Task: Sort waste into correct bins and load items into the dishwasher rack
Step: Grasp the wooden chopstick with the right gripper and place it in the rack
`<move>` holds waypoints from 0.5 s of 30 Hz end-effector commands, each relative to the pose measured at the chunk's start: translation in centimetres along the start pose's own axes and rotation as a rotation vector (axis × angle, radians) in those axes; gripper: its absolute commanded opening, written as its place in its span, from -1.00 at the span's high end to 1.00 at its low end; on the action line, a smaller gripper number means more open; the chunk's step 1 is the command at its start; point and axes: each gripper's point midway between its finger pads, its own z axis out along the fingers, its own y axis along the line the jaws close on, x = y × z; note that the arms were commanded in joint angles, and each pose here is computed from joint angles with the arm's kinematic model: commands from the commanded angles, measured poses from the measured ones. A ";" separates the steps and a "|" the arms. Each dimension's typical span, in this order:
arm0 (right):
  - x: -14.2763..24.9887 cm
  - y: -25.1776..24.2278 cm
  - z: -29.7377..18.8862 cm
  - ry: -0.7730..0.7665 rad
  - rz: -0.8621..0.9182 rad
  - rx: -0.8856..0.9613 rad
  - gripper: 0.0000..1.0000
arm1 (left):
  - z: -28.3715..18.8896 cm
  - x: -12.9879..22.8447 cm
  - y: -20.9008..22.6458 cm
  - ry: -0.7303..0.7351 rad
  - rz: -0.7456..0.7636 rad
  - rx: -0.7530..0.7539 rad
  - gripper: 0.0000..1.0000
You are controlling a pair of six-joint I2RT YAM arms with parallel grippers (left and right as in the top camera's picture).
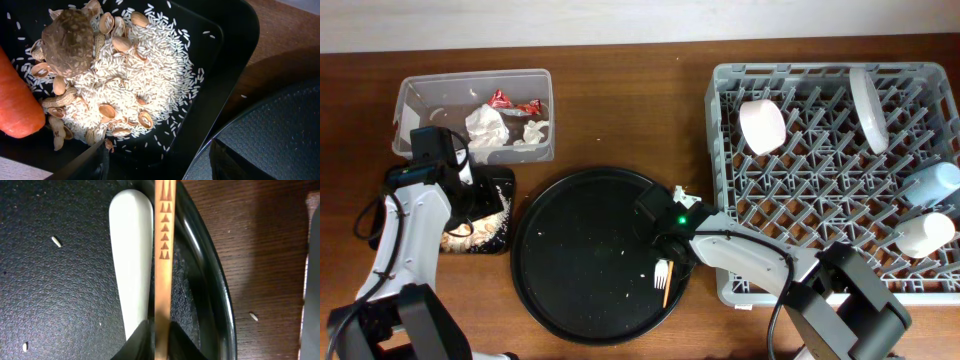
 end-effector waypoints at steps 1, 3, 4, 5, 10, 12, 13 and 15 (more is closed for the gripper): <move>0.2 -0.6 0.5 -0.002 0.004 0.031 0.77 | -0.3 0.2 0.0 -0.007 -0.003 0.008 -0.28; 0.2 -0.6 0.5 -0.001 0.003 0.031 0.80 | -0.3 0.2 0.0 -0.007 -0.003 0.008 -0.29; 0.2 -0.7 0.2 0.000 -0.006 0.035 0.92 | -0.3 0.2 0.0 -0.007 -0.003 0.008 -0.29; 0.0 -0.5 -0.3 -0.008 -0.028 0.029 0.92 | -0.3 0.3 0.0 -0.007 -0.003 0.008 -0.29; -5.1 0.9 -12.7 -0.222 -0.213 -0.016 0.92 | -0.3 0.2 0.0 -0.007 -0.003 0.008 -0.28; -6.9 0.2 -18.0 -0.324 -0.239 -0.030 0.92 | -0.3 0.2 0.0 -0.008 -0.003 0.008 -0.28; -7.8 -0.7 -20.4 -0.360 -0.254 -0.038 0.92 | -0.3 0.2 0.0 -0.008 -0.003 0.008 -0.29; -9.1 -4.2 -22.5 -0.382 -0.267 0.006 0.92 | -0.3 0.2 0.0 -0.008 -0.003 0.008 -0.28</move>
